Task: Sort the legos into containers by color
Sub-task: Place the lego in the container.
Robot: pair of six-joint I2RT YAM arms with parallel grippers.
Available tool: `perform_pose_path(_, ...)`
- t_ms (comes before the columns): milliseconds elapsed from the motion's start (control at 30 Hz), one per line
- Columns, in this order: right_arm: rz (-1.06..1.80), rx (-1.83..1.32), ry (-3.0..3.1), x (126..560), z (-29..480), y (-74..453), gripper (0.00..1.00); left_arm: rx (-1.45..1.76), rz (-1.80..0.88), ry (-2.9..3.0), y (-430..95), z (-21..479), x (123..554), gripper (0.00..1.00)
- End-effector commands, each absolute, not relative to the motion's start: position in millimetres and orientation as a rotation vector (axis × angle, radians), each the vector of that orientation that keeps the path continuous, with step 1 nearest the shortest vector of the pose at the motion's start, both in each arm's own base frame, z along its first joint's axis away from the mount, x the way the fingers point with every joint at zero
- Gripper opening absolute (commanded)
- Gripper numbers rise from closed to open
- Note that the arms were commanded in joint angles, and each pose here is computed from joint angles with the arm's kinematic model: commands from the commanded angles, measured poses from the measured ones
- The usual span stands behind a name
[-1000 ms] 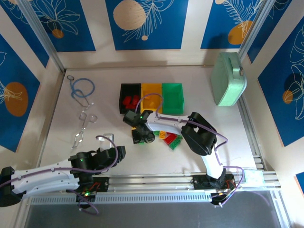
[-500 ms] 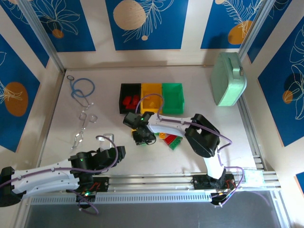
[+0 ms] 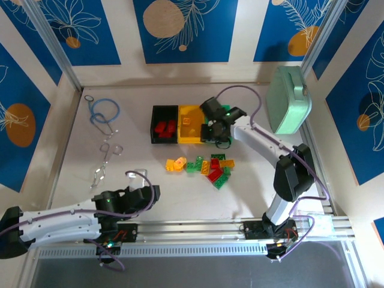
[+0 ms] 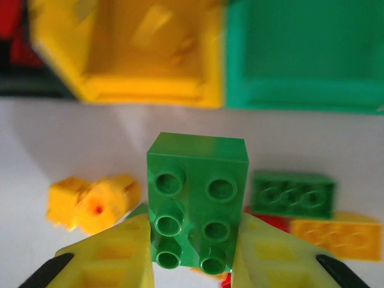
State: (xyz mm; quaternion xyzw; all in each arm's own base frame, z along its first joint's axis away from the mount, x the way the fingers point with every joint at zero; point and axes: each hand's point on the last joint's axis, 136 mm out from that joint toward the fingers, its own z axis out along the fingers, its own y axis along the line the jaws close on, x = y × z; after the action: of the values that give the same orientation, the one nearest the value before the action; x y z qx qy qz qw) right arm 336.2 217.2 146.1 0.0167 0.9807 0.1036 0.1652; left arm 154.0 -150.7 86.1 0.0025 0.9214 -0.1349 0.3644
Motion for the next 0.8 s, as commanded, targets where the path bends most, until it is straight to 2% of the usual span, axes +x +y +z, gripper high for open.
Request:
perform_pose_path(0, 0.292, 0.033, 2.806, 350, 154, 197, 0.29, 0.042, -0.399, 2.348, -168, 100, 156, 0.63)
perform_pose_path(433, 0.199, 0.111, 2.868, 431, 133, 169, 0.31, 0.098, -0.450, 2.336, -191, 112, 154, 0.63)
perform_pose_path(467, 0.188, 0.109, 2.870, 434, 132, 169, 0.33, 0.100, -0.452, 2.333, -192, 113, 153, 0.63)
perform_pose_path(533, 0.189, 0.094, 2.863, 437, 133, 172, 0.59, 0.109, -0.458, 2.327, -196, 115, 152, 0.63)
perform_pose_path(567, 0.189, 0.090, 2.855, 437, 136, 173, 0.64, 0.113, -0.462, 2.325, -198, 116, 151, 0.63)
perform_pose_path(667, 0.149, 0.086, 2.814, 434, 149, 174, 0.72, 0.128, -0.463, 2.326, -205, 117, 151, 0.63)
perform_pose_path(767, 0.155, 0.062, 2.771, 423, 164, 178, 0.72, 0.159, -0.474, 2.328, -217, 120, 152, 0.63)
